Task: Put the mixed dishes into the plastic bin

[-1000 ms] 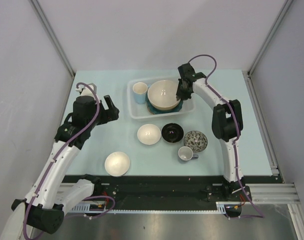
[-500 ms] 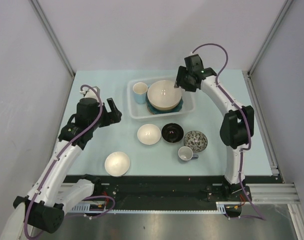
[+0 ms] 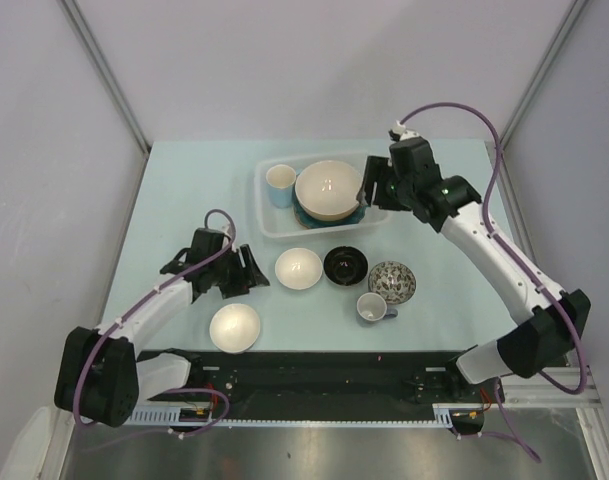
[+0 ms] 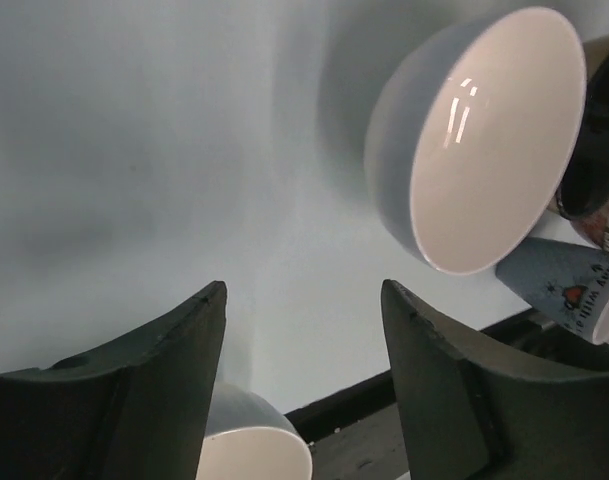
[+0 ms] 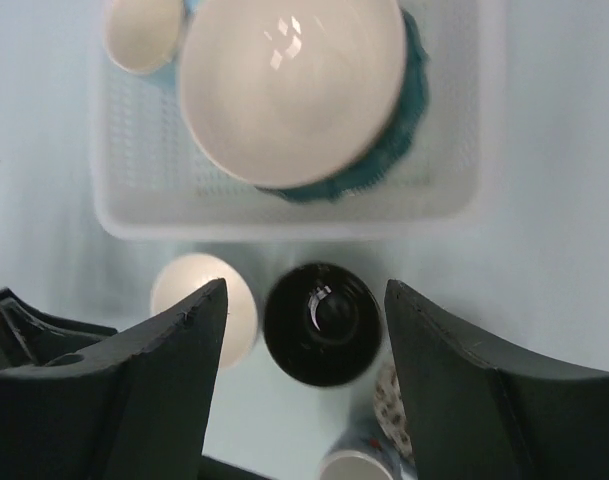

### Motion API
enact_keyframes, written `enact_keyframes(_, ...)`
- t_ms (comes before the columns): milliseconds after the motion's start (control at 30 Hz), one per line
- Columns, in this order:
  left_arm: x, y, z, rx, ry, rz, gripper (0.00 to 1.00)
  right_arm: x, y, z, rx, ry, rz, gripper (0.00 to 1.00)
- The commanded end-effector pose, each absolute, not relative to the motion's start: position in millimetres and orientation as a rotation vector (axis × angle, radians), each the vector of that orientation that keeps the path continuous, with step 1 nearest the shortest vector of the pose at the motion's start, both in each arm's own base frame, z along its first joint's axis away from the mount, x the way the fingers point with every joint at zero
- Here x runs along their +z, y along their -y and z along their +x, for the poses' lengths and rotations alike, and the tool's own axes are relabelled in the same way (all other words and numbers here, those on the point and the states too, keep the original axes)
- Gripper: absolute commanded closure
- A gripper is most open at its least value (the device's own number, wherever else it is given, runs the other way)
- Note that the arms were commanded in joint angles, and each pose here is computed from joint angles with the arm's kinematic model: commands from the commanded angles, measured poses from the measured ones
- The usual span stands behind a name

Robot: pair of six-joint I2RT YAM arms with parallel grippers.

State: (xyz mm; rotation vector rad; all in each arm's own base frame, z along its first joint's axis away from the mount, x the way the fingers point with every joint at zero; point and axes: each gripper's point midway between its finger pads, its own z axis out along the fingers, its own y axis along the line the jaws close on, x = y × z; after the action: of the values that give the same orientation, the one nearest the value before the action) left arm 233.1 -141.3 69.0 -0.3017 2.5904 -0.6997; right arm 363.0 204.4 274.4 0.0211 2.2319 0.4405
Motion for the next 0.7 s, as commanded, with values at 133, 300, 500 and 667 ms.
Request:
enact_keyframes(133, 104, 176, 256, -0.928, -2.459, -0.248, 0.28, 247, -155, 332, 0.225, -2.321, 0.116, 0.31)
enact_keyframes(300, 96, 181, 269, -0.85, -2.481, -0.236, 0.26, 250, -157, 326, 0.246, -2.313, 0.128, 0.31)
enact_keyframes(500, 82, 197, 277, -0.761, -2.559, -0.182, 0.27, 243, -166, 320, 0.298, -2.339, 0.13, 0.31)
enact_keyframes(667, 71, 195, 272, -0.679, -2.604, -0.164, 0.28, 239, -160, 316, 0.267, -2.345, 0.137, 0.31)
